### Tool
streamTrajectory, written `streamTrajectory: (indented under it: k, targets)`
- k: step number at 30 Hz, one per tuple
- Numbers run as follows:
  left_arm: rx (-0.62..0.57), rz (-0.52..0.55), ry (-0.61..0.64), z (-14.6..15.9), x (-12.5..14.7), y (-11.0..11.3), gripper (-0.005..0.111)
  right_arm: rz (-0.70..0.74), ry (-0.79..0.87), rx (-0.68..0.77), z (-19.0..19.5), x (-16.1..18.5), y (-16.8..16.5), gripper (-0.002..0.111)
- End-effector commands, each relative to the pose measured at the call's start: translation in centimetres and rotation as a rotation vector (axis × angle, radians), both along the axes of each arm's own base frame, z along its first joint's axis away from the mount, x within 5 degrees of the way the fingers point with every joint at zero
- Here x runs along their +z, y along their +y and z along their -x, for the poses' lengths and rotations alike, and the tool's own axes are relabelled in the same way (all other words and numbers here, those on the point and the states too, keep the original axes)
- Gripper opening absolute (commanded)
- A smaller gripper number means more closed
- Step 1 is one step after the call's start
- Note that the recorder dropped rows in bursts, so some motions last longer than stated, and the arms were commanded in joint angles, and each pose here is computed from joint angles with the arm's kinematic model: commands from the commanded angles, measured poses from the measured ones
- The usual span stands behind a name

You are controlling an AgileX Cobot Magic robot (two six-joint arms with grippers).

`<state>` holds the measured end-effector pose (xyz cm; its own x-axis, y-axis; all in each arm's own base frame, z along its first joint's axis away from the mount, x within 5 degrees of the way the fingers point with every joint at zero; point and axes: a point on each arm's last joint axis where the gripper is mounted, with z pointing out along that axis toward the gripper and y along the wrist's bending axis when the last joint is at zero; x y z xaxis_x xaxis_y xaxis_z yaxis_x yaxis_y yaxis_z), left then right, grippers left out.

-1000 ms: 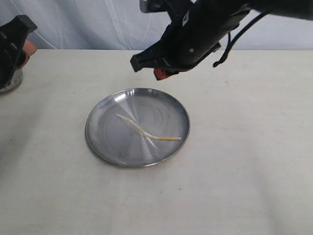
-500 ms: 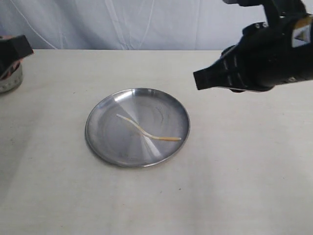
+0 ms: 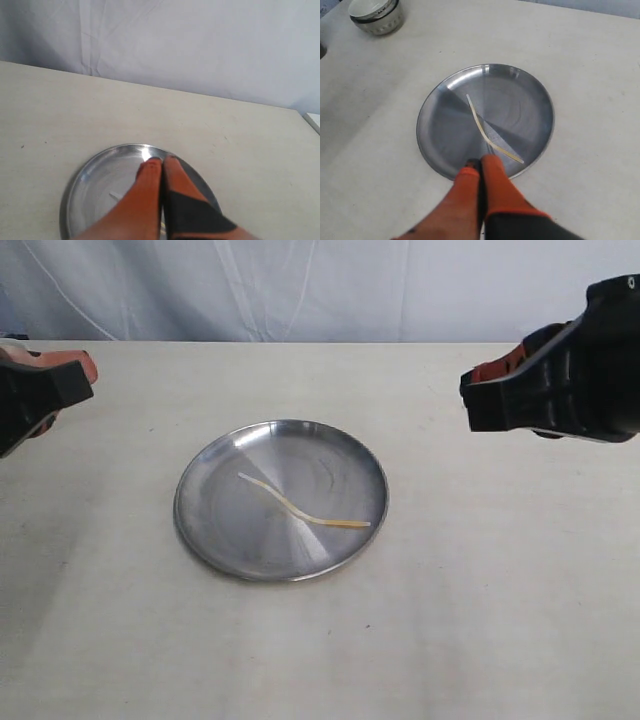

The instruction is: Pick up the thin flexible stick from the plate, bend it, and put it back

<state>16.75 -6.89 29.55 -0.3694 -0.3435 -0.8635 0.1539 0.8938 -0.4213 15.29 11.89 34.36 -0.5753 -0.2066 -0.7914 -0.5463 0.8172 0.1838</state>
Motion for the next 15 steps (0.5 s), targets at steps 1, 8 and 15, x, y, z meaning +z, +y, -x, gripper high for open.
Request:
streamTrajectory:
  k: [1, 8, 15]
  targets:
    - [-0.011, -0.005, -0.005, 0.2, 0.0, 0.0, 0.0, -0.001, -0.016, -0.009, 0.0, 0.2, -0.3, 0.0]
    - [-0.006, -0.009, -0.008, 0.2, 0.0, 0.0, 0.0, -0.072, -0.233, -0.126, 3.4, 3.8, -4.9, 0.0]
    - [-0.008, -0.008, -0.008, 0.2, 0.0, 0.0, 0.0, -0.049, -0.491, -0.577, 8.6, 1.5, -11.3, 0.0]
